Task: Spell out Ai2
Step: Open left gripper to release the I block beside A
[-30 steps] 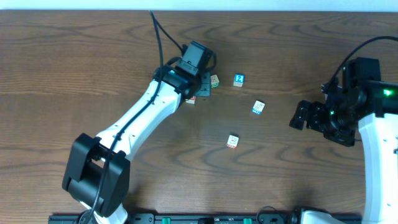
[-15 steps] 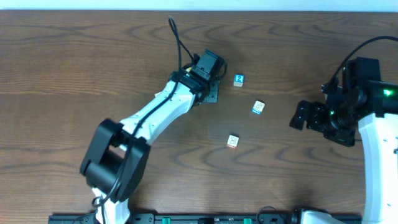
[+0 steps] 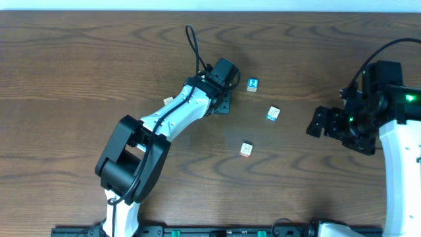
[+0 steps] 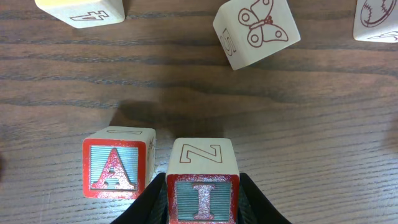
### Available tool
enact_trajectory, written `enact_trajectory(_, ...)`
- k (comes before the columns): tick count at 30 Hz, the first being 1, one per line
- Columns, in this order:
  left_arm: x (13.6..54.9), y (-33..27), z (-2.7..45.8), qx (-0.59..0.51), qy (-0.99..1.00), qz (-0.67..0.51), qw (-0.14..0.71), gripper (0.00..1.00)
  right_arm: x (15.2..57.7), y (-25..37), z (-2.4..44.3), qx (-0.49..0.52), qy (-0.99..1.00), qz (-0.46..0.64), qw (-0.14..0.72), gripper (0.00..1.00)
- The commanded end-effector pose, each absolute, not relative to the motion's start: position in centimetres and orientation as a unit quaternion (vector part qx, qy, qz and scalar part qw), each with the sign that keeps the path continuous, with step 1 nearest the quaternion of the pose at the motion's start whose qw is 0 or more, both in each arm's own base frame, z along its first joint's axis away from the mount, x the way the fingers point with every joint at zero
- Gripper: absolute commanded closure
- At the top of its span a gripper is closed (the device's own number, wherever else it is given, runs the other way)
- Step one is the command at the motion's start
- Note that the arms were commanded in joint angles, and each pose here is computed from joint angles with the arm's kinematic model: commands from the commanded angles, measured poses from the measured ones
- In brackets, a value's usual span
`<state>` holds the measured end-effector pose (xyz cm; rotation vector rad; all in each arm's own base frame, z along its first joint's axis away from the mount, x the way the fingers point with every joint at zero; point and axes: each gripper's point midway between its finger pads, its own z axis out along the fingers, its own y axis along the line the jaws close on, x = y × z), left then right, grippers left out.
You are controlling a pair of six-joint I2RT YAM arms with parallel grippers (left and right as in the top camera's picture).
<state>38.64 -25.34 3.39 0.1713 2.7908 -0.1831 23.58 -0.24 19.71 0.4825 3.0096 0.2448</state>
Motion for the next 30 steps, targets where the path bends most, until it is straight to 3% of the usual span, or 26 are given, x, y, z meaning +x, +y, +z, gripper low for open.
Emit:
enact_trajectory(1, 39.33, -25.22, 3.44, 0.065, 0.98, -0.054, 0.178, 0.83, 23.57, -0.07, 19.8, 0.151, 0.984, 0.078, 0.043, 0.01)
enact_trajectory(14, 39.24, -25.26, 3.42, 0.065, 0.981, -0.055, 0.177, 0.75, 23.58, -0.07, 19.8, 0.151, 0.984, 0.078, 0.043, 0.01)
enact_trajectory(30, 38.87, -25.11, 3.09, 0.062, 0.982, -0.053, 0.168, 0.79, 23.58, -0.07, 19.8, 0.151, 0.984, 0.078, 0.043, 0.01)
